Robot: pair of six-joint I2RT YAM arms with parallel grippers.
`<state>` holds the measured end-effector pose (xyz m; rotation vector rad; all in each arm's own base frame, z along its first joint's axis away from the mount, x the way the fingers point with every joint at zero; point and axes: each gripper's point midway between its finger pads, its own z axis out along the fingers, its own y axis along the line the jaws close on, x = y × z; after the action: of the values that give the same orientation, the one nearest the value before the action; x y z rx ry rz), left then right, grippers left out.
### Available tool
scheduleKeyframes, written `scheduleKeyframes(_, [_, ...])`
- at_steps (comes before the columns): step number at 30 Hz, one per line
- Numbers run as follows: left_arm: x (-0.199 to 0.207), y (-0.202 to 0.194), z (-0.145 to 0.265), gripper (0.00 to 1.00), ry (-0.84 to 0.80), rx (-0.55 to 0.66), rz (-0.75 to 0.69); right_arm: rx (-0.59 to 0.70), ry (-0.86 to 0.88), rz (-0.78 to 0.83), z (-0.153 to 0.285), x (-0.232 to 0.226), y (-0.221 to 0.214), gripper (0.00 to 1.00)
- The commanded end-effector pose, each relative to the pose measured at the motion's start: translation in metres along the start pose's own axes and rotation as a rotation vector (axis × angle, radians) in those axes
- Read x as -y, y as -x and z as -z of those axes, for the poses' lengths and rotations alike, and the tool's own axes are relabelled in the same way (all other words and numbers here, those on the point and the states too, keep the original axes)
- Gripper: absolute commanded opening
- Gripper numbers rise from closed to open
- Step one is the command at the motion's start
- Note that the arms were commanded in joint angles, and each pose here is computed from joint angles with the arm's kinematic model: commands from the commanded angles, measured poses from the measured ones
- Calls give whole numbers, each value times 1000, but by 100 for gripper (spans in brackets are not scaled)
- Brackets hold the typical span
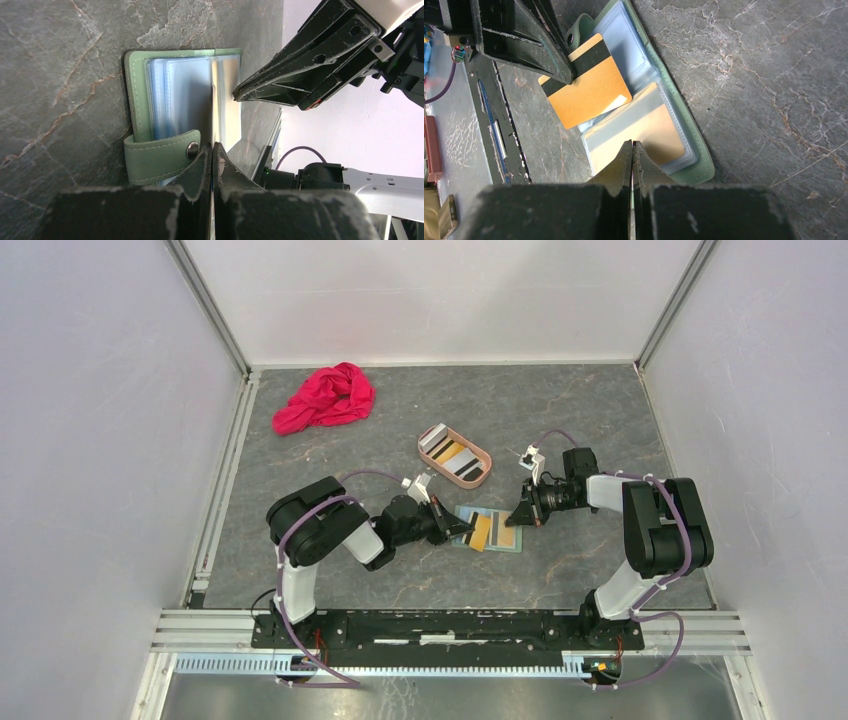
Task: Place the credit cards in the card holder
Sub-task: Insert the credit card into the card holder.
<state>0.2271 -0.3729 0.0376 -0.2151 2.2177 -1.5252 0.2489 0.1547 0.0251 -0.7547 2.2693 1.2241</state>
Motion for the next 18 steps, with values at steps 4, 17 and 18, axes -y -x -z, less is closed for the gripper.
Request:
scheduleKeyframes(4, [10, 2, -4, 2, -8, -2, 23, 10, -18, 47, 1, 5, 11, 0])
scheduleKeyframes(17, [11, 1, -12, 2, -4, -27, 20, 10, -16, 46, 1, 4, 11, 0])
scheduleKeyframes(18, [11, 1, -12, 2, -1, -28, 20, 11, -17, 49, 1, 4, 12, 0])
